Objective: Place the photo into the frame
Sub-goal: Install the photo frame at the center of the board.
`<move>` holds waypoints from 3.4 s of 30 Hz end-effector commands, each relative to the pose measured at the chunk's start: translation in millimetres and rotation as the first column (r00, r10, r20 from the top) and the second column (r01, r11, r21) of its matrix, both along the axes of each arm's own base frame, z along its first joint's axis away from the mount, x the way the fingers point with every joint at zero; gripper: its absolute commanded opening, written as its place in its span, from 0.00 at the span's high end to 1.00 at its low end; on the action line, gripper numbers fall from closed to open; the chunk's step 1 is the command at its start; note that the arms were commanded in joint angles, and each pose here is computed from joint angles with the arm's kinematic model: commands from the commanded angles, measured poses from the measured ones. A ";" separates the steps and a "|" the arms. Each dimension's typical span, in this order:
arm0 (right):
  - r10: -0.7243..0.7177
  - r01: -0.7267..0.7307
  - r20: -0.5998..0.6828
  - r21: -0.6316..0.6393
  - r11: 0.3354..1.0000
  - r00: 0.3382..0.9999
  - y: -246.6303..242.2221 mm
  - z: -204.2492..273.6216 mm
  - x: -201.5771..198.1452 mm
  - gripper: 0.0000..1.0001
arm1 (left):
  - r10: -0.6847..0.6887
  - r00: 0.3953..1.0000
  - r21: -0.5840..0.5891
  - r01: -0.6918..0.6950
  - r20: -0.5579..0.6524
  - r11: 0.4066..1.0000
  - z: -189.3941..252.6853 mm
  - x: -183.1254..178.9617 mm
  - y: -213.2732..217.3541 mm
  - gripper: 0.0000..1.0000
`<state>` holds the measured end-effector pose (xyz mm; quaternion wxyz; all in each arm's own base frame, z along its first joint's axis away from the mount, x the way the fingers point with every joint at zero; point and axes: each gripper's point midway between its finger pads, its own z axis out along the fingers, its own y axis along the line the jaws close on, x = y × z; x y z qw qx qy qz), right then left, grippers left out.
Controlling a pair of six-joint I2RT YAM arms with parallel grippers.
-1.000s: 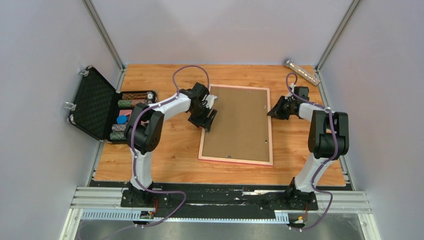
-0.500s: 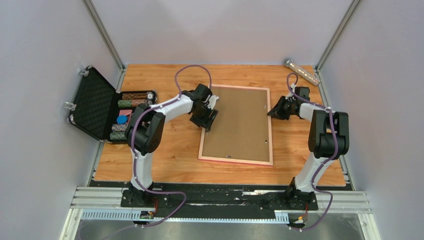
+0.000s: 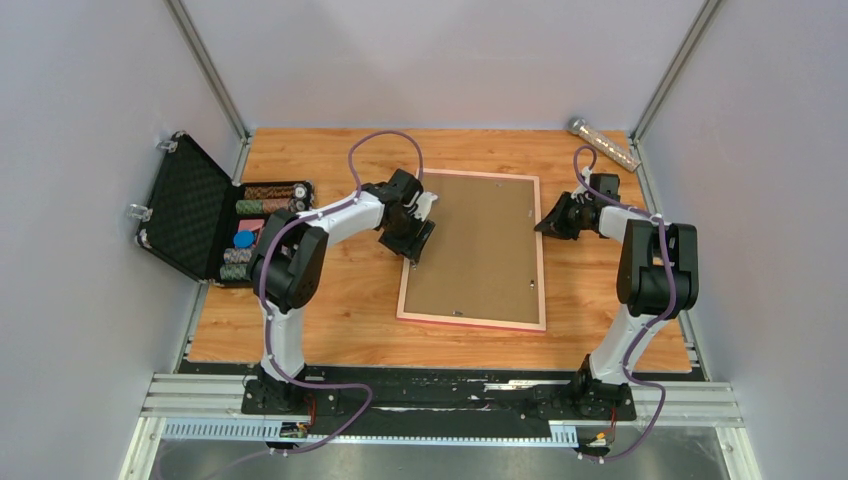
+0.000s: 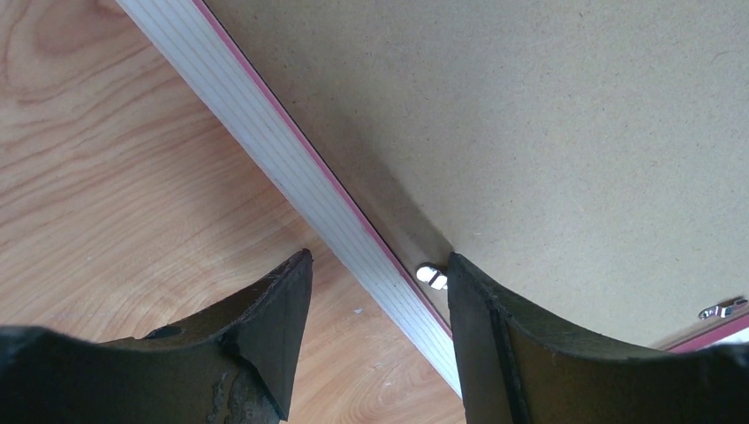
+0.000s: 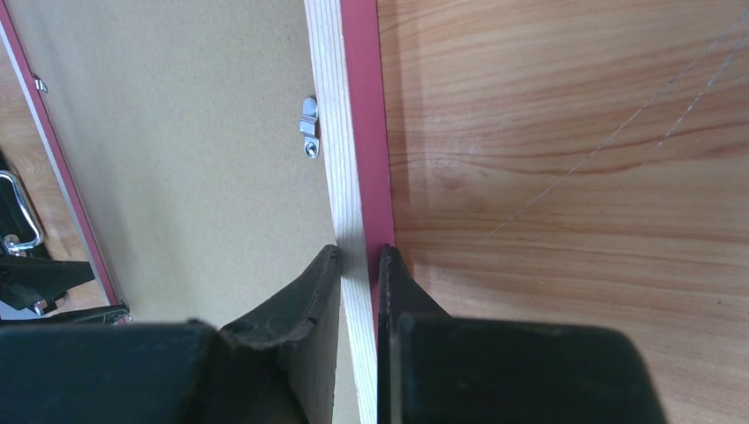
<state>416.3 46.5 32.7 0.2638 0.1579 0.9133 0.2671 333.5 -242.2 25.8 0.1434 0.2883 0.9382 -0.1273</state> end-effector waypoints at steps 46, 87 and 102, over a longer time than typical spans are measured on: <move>-0.009 0.008 0.033 0.022 1.000 0.999 -1.7 3.5 11.5 1.00 | -0.054 0.992 -0.062 0.062 0.114 0.996 44.8 16.4 -12.8 0.26; -0.020 0.020 0.028 0.017 1.000 0.999 -6.8 0.7 12.5 1.00 | -0.066 0.997 0.035 0.065 0.040 0.997 -6.2 -9.9 13.0 0.37; -0.023 0.023 0.028 0.012 1.000 0.999 -8.3 0.4 12.9 1.00 | -0.113 0.994 0.021 0.113 -0.004 0.993 -9.9 -25.5 15.5 0.44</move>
